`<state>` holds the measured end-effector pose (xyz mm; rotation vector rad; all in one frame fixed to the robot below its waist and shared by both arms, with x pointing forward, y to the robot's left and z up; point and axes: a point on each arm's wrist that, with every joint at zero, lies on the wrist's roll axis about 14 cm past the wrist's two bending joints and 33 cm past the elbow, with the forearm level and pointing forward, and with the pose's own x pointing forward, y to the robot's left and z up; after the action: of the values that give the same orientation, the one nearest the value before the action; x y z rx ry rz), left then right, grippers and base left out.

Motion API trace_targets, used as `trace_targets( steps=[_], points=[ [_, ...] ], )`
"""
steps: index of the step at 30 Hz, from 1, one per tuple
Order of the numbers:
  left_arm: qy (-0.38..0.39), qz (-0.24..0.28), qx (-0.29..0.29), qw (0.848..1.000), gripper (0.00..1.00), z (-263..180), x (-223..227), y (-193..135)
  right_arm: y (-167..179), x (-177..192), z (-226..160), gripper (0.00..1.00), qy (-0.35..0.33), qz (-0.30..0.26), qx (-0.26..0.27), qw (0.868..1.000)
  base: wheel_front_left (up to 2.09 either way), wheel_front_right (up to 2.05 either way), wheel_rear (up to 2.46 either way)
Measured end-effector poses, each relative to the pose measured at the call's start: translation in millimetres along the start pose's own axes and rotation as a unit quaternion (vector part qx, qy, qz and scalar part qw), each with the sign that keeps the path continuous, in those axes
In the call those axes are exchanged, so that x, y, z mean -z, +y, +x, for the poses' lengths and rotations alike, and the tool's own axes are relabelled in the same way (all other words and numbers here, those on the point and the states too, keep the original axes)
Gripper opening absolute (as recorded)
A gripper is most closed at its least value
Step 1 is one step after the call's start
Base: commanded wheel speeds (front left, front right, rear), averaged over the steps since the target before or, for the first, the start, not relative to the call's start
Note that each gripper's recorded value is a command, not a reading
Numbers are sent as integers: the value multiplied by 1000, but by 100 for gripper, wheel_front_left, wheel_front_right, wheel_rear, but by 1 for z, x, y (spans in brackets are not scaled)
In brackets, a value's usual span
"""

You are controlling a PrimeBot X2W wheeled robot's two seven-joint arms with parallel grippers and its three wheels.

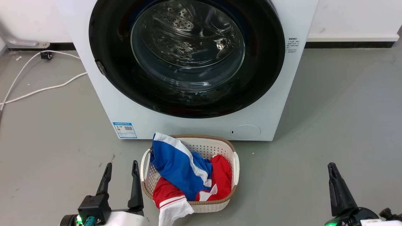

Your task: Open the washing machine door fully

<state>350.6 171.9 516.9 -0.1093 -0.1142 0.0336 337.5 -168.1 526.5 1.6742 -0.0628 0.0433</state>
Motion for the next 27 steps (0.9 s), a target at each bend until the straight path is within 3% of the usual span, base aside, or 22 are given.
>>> trace_targets(
  steps=[16,27],
  points=[
    [5,6,-10,1000,100,0,3,4,-8,-3,-1,0,24,-3,13,1000,0,0,0],
    [4,21,-16,1000,100,15,4,8,24,-48,57,0,-14,-61,-37,997,0,0,0]
  ],
)
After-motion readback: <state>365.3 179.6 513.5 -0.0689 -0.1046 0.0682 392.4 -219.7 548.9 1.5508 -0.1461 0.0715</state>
